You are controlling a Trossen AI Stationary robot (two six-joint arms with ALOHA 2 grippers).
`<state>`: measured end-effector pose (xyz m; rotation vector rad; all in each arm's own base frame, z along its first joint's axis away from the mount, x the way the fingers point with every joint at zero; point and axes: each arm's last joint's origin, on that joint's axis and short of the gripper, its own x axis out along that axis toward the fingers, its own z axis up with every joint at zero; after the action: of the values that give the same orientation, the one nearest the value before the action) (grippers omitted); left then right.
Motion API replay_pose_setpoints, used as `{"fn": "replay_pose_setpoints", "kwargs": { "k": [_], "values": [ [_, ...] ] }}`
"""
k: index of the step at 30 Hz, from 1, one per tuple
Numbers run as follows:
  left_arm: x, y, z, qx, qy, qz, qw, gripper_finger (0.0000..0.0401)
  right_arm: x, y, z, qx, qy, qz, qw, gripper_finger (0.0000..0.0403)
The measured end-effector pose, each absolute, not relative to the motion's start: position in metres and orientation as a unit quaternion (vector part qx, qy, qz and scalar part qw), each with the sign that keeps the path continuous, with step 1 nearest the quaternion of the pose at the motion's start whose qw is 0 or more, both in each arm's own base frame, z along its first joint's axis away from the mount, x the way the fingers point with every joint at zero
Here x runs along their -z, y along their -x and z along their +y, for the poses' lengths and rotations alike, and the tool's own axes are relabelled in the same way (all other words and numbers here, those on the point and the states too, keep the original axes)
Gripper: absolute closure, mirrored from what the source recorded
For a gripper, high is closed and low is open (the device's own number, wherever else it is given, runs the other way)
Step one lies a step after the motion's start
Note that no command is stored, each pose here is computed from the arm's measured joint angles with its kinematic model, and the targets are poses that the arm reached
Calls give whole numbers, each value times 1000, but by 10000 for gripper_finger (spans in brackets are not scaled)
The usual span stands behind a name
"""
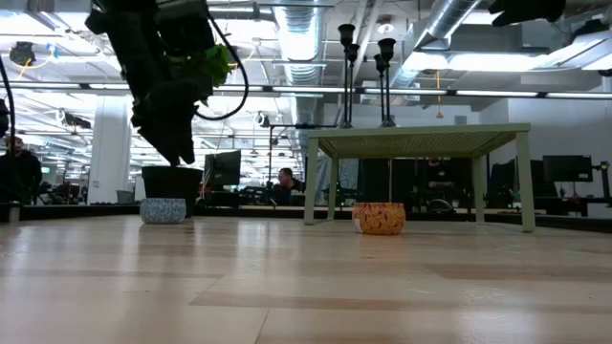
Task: Pick & Place candle stick holders
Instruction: Move the blue scented candle to the center of the table
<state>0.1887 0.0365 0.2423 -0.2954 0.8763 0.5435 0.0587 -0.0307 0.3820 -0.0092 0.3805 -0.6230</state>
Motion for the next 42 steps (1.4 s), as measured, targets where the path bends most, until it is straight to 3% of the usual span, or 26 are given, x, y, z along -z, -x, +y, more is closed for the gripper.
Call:
{"fn": "replay_pose_setpoints", "kwargs": {
  "k": [9, 18, 29, 42],
  "values": [
    [-236, -190, 51, -252, 149, 439, 850, 32, -382, -59, -31, 303, 8, 186, 935, 154],
    [-205, -189, 51, -246, 125, 496, 823, 31, -382, -59, -31, 303, 8, 186, 935, 154],
    [-182, -185, 54, -252, 151, 488, 822, 33, -382, -59, -31, 304, 3, 183, 935, 154],
    [-182, -184, 57, -262, 161, 484, 819, 90, -382, -59, -31, 302, 2, 184, 935, 154]
  ]
}}
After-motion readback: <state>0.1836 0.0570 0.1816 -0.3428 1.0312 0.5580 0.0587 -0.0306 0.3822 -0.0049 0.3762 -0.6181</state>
